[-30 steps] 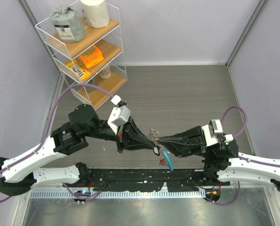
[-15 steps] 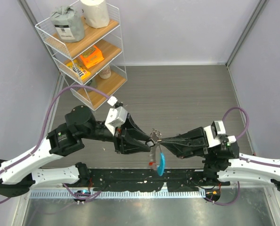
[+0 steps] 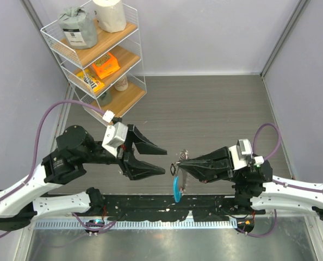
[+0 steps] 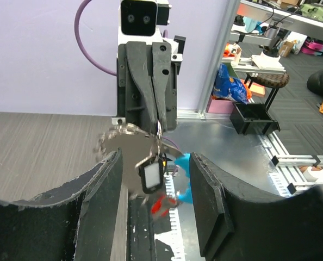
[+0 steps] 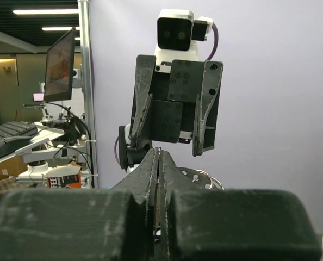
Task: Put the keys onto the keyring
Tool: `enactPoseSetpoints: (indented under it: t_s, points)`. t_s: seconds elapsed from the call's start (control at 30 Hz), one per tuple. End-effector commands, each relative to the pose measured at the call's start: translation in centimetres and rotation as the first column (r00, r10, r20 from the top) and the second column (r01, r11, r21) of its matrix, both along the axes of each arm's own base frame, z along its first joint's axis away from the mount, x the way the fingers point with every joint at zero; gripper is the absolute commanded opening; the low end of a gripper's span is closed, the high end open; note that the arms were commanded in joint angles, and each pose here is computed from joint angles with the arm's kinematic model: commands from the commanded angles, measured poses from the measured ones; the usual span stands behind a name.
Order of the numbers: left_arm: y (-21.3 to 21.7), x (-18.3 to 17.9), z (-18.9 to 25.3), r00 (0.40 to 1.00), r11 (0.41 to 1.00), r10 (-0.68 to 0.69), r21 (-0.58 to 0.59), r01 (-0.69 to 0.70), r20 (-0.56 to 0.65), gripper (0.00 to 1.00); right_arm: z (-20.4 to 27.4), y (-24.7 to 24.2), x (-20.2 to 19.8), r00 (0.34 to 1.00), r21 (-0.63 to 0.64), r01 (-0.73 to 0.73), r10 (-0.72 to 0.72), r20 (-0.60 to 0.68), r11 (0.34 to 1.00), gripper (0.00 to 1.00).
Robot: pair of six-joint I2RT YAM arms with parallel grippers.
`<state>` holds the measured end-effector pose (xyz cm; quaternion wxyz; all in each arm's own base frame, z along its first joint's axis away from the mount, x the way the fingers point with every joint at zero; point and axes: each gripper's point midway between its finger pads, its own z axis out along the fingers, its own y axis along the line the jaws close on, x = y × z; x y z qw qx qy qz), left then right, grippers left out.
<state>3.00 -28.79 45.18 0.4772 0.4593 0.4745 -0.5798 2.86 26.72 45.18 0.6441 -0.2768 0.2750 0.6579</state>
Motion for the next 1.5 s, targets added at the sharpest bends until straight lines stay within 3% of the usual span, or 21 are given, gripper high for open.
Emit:
enactPoseSetpoints:
  t_s: [0.0, 0.17, 0.47, 0.67, 0.83, 0.93, 1.47]
  points:
    - [-0.5, 0.2, 2.2, 1.0, 0.997, -0.004, -0.071, 0.006, 0.027, 0.57, 3.5, -1.5, -0.2, 1.0, 0.096, 0.014, -0.016, 0.019, 0.995, 0.06]
    - [-1.1, 0.0, 2.1, 0.999, 0.997, -0.03, -0.068, 0.031, 0.022, 0.56, 3.7, -1.5, -0.3, 1.0, 0.098, 0.009, -0.012, 0.022, 0.995, 0.06]
    - [-1.7, -0.1, 2.0, 0.999, 0.997, -0.053, -0.062, 0.053, 0.005, 0.45, 4.1, -1.7, -0.5, 1.0, 0.105, 0.001, -0.004, 0.031, 0.994, 0.06]
    - [-2.1, -0.2, 2.0, 0.998, 0.996, -0.069, -0.051, 0.069, -0.002, 0.27, 4.0, -1.5, -0.5, 1.0, 0.101, 0.001, -0.004, 0.028, 0.995, 0.06]
    - [-2.2, -0.2, 2.0, 0.997, 0.996, -0.074, -0.049, 0.073, -0.003, 0.21, 4.2, -1.4, -0.6, 0.999, 0.096, -0.006, 0.003, 0.034, 0.995, 0.06]
    - [-2.3, -0.2, 2.1, 0.997, 0.996, -0.072, -0.047, 0.072, -0.006, 0.0, 4.0, -1.2, -0.6, 0.999, 0.087, -0.004, 0.001, 0.036, 0.996, 0.06]
    - [-2.1, 0.2, 1.4, 0.999, 0.999, -0.045, -0.015, 0.045, 0.004, 0.0, 3.4, -1.1, -0.9, 0.999, -0.017, 0.002, -0.001, 0.054, 1.0, 0.08]
